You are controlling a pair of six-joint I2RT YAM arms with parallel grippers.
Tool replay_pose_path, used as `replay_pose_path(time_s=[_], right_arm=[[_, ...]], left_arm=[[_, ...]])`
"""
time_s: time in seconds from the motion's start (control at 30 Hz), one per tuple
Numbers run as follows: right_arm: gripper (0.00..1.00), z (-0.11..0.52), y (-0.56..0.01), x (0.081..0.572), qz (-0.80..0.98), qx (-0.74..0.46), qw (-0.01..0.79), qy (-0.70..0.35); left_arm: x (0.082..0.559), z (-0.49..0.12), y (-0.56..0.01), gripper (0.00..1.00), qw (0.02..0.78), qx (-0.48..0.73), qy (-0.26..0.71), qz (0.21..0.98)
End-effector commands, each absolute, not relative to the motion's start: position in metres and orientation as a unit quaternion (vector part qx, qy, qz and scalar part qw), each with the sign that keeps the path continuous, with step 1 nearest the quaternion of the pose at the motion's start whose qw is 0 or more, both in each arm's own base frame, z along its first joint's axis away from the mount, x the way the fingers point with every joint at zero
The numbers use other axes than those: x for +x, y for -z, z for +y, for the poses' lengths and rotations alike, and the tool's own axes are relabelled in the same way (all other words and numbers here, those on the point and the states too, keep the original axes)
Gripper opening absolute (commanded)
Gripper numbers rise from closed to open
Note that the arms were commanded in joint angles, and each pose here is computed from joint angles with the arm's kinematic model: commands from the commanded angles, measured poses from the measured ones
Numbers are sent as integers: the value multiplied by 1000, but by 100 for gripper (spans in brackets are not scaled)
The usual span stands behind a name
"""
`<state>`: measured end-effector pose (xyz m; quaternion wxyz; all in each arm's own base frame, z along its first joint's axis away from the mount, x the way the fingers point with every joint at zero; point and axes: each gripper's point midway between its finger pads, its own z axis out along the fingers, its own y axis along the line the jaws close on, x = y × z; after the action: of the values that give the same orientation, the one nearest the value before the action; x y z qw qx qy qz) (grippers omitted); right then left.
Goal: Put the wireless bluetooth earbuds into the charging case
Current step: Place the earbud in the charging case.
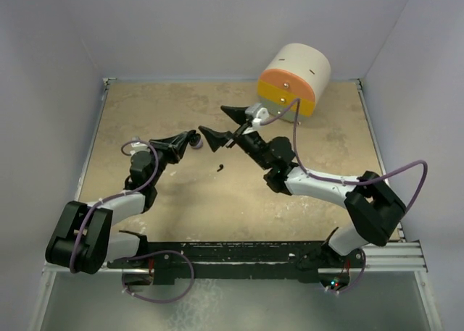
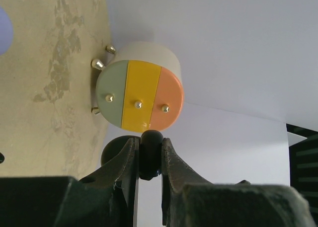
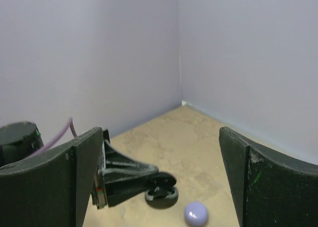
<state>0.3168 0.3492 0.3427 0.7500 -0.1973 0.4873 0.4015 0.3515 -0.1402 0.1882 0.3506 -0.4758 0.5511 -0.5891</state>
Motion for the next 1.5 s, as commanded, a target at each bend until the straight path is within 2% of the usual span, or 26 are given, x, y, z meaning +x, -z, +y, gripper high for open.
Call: replay_pose_path(time_s=[0.0,0.43,0.77,1.47], right_arm=[[100,369,-314,339,565,-195,737,-316],[100,390,-273,355,642,-185,696,-261],[100,407,-240,361,683,-198,654,-257],[100,419,-204,358,703,-209,624,-270]], left_arm=[[359,-140,-204,0,381,-466,575,554],[358,-145,-205,0,379,-466,573,558],[359,-147,-207,0,379,-463,576,557],[357,-147,-210,0,379,-460,585,550]])
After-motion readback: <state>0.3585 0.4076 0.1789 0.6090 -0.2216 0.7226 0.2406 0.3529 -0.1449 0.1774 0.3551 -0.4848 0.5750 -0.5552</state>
